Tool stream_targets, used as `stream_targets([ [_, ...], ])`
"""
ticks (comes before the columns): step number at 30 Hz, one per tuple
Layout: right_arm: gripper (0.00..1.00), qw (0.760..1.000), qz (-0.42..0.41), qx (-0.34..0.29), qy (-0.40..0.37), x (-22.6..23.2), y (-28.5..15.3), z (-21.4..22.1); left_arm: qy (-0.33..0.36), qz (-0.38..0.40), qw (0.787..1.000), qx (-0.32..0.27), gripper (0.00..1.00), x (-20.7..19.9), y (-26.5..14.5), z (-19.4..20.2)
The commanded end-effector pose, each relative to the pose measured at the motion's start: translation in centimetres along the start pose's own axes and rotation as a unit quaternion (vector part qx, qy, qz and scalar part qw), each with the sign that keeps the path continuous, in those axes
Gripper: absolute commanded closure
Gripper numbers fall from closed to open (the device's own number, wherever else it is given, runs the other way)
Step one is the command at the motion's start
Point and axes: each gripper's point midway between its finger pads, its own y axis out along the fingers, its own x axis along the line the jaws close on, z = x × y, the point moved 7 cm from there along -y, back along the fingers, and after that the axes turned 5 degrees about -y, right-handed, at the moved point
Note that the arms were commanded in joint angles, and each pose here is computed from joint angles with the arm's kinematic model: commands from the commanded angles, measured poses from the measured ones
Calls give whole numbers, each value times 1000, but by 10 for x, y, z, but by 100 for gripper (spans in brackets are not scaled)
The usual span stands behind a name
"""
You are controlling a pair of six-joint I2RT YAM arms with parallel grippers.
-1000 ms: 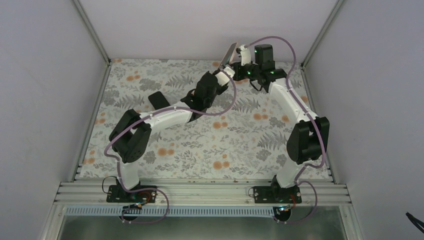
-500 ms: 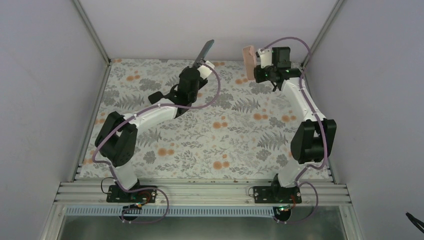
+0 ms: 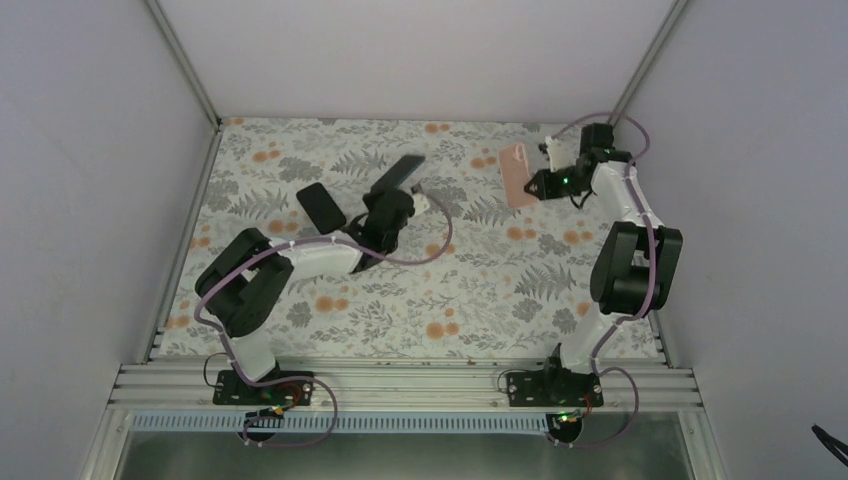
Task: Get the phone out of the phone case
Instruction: Place the phone at the center of the board.
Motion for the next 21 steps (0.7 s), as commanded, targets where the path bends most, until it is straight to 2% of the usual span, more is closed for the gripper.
stream_targets([
  [1,96,990,-124,68,13,18,11,56,69,-43,997,0,98,-7,-20,20],
  [4,96,988,-127,91,16,18,14,82,104,-41,994,1,98,-28,-26,37],
  [9,96,982,-130,133,24,15,22,116,149,-32,988,-12,98,-62,-35,42],
  [15,96,975,-156,149,60,2,31,138,177,-25,983,-29,98,-89,-42,40],
  [21,96,975,-139,153,83,-19,41,147,192,-12,981,-25,97,-105,-40,45],
])
